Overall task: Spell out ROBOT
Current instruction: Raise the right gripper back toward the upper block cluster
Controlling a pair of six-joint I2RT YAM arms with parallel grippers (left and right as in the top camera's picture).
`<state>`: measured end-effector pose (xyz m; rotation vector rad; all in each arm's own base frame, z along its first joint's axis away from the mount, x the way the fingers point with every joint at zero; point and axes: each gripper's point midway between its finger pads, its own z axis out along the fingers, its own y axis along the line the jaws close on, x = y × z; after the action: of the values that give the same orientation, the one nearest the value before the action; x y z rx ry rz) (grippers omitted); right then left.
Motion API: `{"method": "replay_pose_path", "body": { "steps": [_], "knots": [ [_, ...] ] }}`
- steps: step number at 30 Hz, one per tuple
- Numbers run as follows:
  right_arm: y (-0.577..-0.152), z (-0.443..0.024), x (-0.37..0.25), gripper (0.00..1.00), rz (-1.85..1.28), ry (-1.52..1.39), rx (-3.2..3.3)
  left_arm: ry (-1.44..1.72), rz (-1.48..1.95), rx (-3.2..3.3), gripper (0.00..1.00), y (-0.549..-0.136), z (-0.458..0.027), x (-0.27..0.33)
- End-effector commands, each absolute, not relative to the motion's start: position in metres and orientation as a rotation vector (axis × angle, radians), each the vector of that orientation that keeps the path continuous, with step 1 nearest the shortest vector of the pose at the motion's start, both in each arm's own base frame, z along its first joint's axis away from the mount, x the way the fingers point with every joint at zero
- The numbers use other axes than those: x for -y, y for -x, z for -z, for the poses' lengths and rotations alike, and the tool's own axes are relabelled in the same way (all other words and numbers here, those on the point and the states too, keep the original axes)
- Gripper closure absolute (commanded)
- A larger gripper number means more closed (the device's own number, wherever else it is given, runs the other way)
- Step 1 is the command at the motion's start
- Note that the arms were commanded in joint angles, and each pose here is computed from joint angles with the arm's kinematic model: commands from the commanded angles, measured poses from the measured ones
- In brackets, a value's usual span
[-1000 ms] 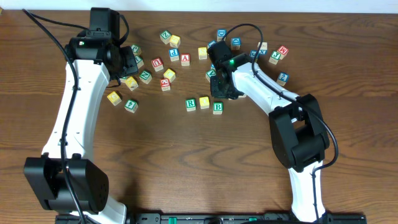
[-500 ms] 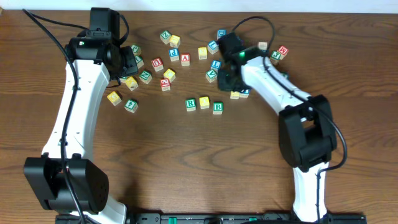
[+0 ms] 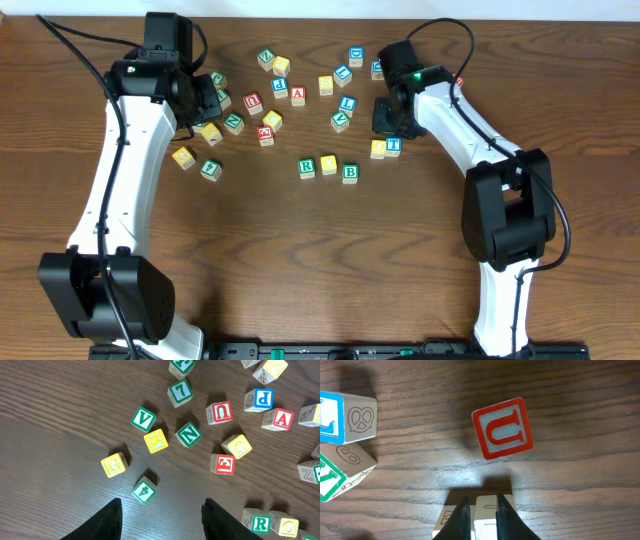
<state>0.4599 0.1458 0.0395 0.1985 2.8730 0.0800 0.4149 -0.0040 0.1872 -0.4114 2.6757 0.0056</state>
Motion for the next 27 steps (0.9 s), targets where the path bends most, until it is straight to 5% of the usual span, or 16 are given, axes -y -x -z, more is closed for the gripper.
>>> {"method": "replay_pose_path", "body": {
  "steps": [1, 27],
  "knots": [
    [-0.465, -0.047, -0.144, 0.88, -0.062, -0.201, -2.847, 0.413, -0.013, -2.67, 0.49, -0.413, -0.19, 0.002],
    [-0.453, -0.033, -0.151, 0.86, -0.058, -0.142, -2.907, 0.413, -0.013, -2.669, 0.49, -0.413, -0.19, 0.002]
  ]
}}
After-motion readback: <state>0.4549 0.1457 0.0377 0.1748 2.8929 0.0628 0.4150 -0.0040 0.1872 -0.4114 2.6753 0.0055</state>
